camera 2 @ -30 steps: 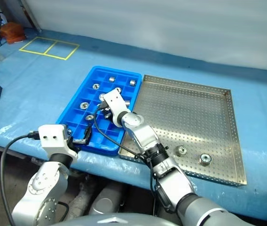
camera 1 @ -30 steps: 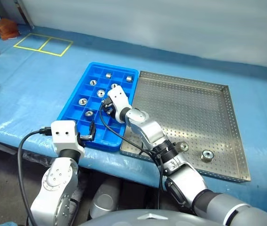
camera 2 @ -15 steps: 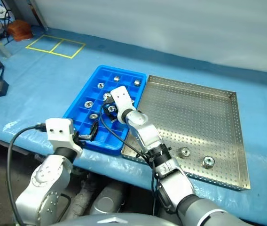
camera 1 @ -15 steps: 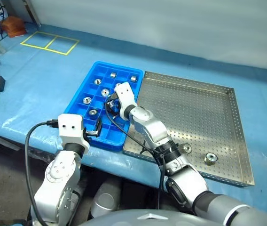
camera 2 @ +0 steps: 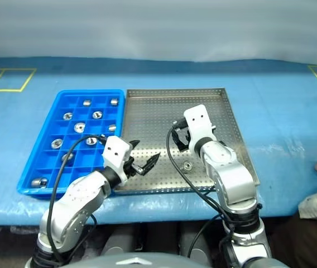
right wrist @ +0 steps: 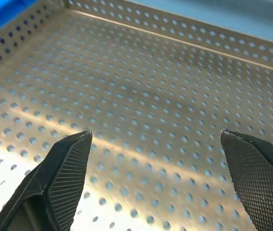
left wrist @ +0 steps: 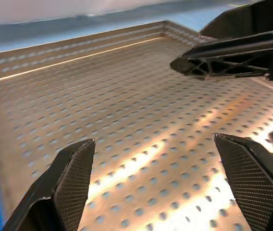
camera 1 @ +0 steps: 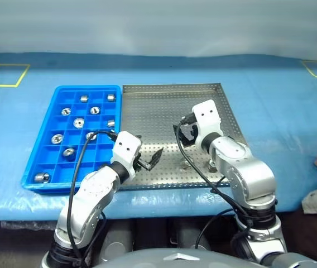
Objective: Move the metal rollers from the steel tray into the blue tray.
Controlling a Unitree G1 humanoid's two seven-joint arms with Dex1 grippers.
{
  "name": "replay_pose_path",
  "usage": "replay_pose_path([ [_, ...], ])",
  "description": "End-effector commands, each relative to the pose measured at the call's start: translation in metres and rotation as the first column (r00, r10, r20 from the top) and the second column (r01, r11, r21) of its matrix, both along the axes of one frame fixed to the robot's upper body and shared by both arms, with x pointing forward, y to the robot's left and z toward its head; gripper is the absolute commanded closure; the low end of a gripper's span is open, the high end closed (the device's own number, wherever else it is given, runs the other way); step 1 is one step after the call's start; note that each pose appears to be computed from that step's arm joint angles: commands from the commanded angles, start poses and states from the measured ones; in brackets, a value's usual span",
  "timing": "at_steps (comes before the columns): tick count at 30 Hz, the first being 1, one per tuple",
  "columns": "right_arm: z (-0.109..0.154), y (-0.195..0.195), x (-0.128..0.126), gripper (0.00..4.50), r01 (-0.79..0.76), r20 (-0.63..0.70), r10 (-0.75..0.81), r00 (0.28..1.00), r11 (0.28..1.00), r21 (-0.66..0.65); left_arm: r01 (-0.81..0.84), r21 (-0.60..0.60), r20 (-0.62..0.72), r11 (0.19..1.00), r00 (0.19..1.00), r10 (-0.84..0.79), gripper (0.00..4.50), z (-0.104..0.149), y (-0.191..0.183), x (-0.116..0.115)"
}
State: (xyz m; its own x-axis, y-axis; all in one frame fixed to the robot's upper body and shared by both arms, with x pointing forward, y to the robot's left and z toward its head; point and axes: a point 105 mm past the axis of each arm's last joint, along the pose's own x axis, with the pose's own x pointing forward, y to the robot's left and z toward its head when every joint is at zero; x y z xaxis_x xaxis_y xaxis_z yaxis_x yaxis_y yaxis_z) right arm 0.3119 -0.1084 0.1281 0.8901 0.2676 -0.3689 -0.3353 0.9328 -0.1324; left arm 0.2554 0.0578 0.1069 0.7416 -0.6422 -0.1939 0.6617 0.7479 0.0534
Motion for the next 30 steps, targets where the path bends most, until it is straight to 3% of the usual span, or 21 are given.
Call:
replay_pose_path([
  [1,0.004,-0.002,-0.012,0.02,0.013,-0.031,-0.012,0.999,0.999,0.031,0.177,0.038,0.006,0.984,0.984,-0.177,0.16,-0.004,-0.015,-0.022],
  [7,-0.008,-0.003,-0.021,0.02,0.053,-0.138,-0.038,0.99,0.993,0.106,0.287,0.064,-0.044,0.956,0.958,-0.285,0.16,-0.014,-0.017,-0.041],
  [18,-0.033,0.011,-0.032,0.02,0.066,-0.259,-0.014,0.966,0.979,0.193,0.245,0.043,-0.03,0.969,0.969,-0.243,0.16,-0.012,-0.015,-0.04],
  [30,-0.058,0.015,-0.042,0.02,0.073,-0.323,-0.021,0.946,0.986,0.149,0.204,0.028,-0.028,0.978,0.979,-0.204,0.16,-0.012,-0.013,-0.038],
])
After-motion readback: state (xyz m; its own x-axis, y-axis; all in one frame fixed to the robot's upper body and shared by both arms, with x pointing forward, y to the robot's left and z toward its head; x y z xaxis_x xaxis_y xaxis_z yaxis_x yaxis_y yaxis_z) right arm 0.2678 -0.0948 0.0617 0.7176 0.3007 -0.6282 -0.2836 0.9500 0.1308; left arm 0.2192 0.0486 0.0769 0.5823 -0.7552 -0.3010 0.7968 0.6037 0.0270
